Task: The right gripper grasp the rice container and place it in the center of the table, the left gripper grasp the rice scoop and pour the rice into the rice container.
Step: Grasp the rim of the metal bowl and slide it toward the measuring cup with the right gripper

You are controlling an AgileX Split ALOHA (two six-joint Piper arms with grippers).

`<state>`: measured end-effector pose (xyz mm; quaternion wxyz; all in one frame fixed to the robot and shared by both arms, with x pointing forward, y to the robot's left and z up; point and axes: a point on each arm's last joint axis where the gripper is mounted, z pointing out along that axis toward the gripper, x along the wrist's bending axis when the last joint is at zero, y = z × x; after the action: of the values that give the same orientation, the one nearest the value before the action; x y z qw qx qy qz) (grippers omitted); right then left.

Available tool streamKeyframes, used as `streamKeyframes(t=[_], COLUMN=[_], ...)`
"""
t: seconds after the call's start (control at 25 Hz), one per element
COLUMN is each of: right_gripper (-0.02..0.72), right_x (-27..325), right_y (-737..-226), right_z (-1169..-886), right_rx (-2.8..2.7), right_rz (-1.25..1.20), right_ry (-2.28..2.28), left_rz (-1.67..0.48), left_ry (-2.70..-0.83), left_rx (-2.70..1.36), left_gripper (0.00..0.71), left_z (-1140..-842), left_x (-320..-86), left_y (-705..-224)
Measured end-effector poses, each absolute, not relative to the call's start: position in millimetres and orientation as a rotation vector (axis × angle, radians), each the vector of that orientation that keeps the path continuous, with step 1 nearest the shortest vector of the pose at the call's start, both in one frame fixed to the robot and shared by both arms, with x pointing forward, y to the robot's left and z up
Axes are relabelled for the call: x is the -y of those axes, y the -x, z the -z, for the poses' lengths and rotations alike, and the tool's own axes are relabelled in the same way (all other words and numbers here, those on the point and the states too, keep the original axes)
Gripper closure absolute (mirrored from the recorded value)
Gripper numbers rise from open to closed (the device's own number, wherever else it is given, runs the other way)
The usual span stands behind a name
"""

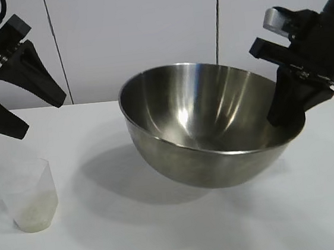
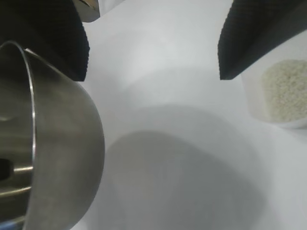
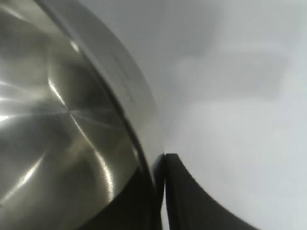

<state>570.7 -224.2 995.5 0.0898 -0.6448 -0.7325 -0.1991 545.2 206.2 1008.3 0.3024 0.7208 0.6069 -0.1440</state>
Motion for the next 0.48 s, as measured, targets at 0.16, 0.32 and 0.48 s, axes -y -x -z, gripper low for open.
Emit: streamKeyframes(t=[0.16, 0.32, 0.48], right_gripper=[0.684, 0.684, 0.684], right_x=[198.3, 170.4, 148.7], right_y=[-563.9, -559.8, -560.7], right_z=[-994.4, -990.5, -969.5], right_rx=[2.232, 2.253, 2.239], right_rz=[0.507, 0.523, 0.485], right_ry=[1.925, 1.914, 1.915], left_rz=[0.381, 0.381, 0.381], left_ry=[-1.913, -1.913, -1.912], left_rx=[-1.609, -1.609, -1.609], left_gripper=[0.169, 0.169, 0.169], left_z=[-1008.2, -1008.2, -1008.3], left_x=[-206.3, -206.3, -206.3], left_y=[-545.1, -545.1, -545.1])
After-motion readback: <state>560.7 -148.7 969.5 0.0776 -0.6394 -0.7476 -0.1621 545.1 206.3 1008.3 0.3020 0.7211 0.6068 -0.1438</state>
